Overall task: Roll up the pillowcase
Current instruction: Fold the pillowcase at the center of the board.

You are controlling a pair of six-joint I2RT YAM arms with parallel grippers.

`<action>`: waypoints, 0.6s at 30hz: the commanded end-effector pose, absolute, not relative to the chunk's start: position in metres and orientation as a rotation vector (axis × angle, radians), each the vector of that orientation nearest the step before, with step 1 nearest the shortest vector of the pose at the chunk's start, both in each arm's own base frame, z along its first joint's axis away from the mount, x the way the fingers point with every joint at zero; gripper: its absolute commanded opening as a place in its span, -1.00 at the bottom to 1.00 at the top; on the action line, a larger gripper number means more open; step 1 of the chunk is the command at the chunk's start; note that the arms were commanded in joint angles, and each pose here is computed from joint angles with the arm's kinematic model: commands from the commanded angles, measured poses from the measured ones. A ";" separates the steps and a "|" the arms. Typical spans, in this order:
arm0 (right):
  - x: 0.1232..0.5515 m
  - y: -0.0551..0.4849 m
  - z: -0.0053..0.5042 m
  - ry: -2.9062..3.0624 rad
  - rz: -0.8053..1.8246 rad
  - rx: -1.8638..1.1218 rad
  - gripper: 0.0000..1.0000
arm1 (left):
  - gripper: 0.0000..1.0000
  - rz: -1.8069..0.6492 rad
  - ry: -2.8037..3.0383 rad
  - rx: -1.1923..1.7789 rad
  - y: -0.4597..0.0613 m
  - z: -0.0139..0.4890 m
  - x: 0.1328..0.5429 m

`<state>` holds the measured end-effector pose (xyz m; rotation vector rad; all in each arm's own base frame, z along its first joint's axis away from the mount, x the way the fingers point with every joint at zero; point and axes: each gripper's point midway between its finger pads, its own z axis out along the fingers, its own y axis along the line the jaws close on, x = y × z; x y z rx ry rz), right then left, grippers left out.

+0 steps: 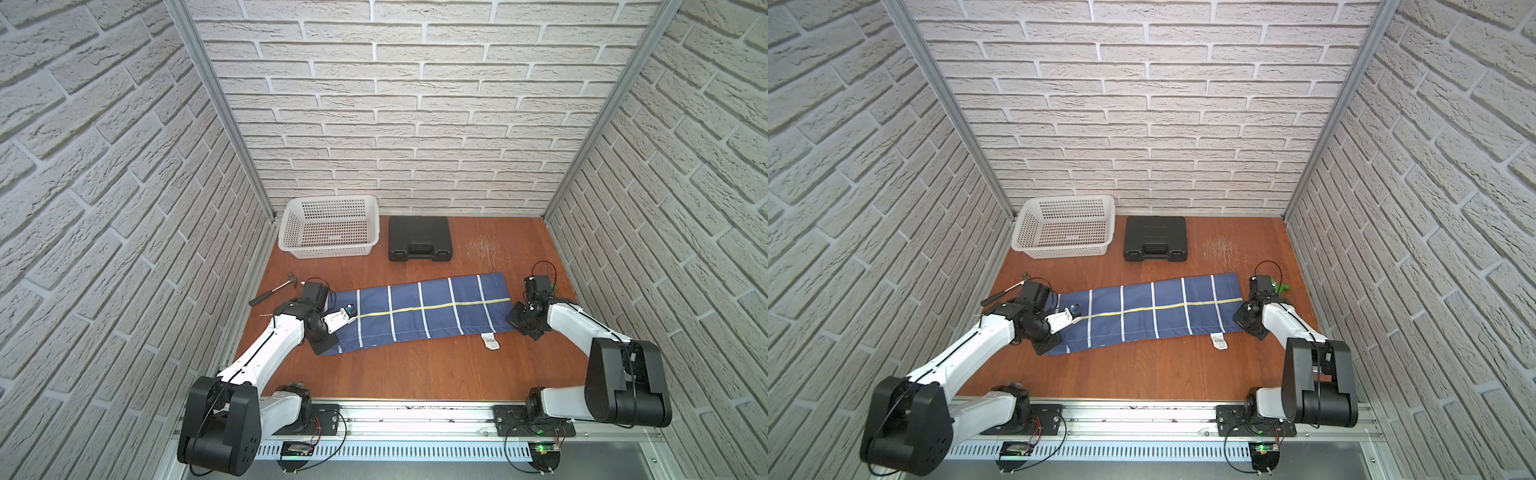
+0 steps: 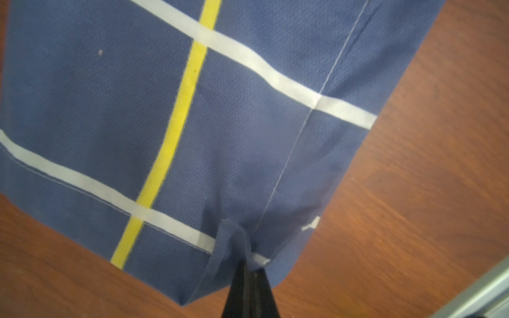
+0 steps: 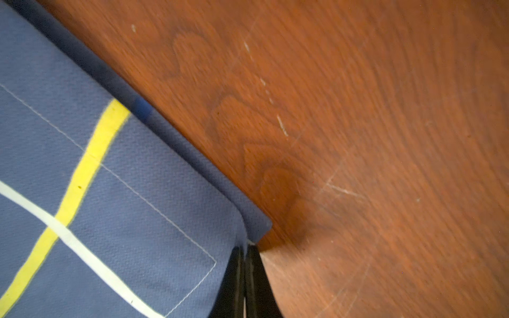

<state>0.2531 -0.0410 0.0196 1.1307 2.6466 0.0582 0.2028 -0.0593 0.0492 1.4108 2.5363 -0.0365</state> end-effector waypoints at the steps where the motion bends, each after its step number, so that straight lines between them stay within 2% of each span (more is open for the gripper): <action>1: 0.261 -0.046 0.037 2.606 0.030 1.079 -0.94 | -1.00 -0.051 2.539 1.417 -0.061 0.055 0.203; 13: 0.265 -0.051 0.061 2.608 -0.008 1.002 -0.88 | -1.00 0.040 2.568 1.387 -0.050 0.055 0.205; 18: 0.301 -0.041 0.084 2.507 0.148 0.944 -0.93 | -1.00 0.042 2.567 1.392 -0.049 0.054 0.205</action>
